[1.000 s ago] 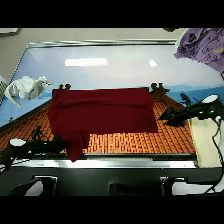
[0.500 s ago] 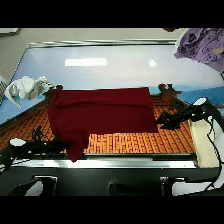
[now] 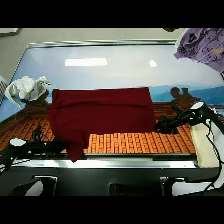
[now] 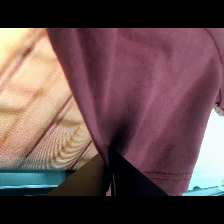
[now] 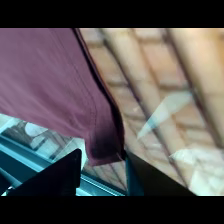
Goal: Fold the clothes and pants, and hang the long-sleeved shirts on hangers.
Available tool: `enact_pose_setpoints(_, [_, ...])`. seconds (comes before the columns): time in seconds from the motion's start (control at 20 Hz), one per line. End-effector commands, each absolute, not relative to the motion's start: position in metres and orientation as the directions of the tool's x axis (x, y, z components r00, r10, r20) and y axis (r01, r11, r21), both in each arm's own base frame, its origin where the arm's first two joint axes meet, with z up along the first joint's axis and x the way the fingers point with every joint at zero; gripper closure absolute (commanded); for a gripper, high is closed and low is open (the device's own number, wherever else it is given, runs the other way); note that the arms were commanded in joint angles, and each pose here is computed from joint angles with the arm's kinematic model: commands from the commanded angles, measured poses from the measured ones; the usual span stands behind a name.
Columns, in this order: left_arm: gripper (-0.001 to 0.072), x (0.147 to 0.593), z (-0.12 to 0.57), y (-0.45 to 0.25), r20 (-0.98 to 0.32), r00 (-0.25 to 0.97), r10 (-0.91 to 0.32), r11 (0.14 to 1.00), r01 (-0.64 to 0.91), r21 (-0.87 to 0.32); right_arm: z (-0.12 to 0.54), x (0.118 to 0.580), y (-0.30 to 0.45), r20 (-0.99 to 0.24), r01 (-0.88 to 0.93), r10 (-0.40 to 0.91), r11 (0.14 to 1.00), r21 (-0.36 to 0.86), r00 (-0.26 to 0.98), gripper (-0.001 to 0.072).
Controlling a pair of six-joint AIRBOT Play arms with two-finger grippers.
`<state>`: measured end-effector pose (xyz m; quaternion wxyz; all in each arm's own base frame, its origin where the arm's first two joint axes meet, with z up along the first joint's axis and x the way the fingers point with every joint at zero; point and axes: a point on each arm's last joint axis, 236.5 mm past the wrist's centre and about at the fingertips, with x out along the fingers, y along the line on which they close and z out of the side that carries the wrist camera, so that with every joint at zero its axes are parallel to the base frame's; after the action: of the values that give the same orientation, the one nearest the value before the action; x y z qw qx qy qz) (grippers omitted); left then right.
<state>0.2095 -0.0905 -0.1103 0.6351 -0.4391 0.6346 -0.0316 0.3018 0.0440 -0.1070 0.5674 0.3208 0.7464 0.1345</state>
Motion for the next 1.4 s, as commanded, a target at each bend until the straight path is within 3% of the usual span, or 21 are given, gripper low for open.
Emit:
enact_pose_setpoints(0.0, [0.0692, 0.21, -0.11, -0.09, -0.779, 0.195, -0.595, 0.616, -0.512, -0.599, -0.113, 0.315, 0.047, -0.764, 0.342, 0.64, 0.738, 0.582, -0.081, 0.0483])
enact_pose_setpoints(0.2, [0.0693, 0.209, -0.111, -0.087, -0.791, 0.184, -0.584, 0.642, -0.492, -0.588, -0.104, 0.338, 0.058, -0.729, 0.343, 0.684, 0.681, 0.647, 0.018, 0.0676])
enact_pose_setpoints(0.4, [0.0694, 0.215, -0.095, -0.07, -0.833, 0.143, -0.534, 0.729, -0.421, -0.539, -0.089, 0.326, 0.065, -0.699, 0.333, 0.715, 0.666, 0.668, -0.028, 0.0678])
enact_pose_setpoints(0.7, [0.0695, 0.217, -0.023, -0.031, -0.917, 0.168, -0.362, 0.837, -0.375, -0.399, -0.056, 0.276, 0.019, -0.86, 0.302, 0.49, 0.849, 0.433, -0.144, 0.0679])
enact_pose_setpoints(0.95, [0.0695, 0.21, 0.026, -0.022, -0.909, 0.319, -0.27, 0.874, -0.315, -0.37, -0.004, 0.274, 0.035, -0.907, 0.202, 0.419, 0.891, 0.407, -0.023, 0.0679])
enact_pose_setpoints(1.1, [0.0695, 0.225, 0.026, -0.018, -0.907, 0.327, -0.266, 0.89, -0.277, -0.361, -0.006, 0.285, 0.054, -0.938, 0.098, 0.346, 0.933, 0.346, 0.013, 0.0679])
enact_pose_setpoints(1.35, [0.0695, 0.275, 0.013, -0.001, -0.919, 0.287, -0.271, 0.918, -0.209, -0.336, -0.008, 0.333, 0.048, -0.956, 0.078, 0.267, 0.958, 0.277, 0.122, 0.0679])
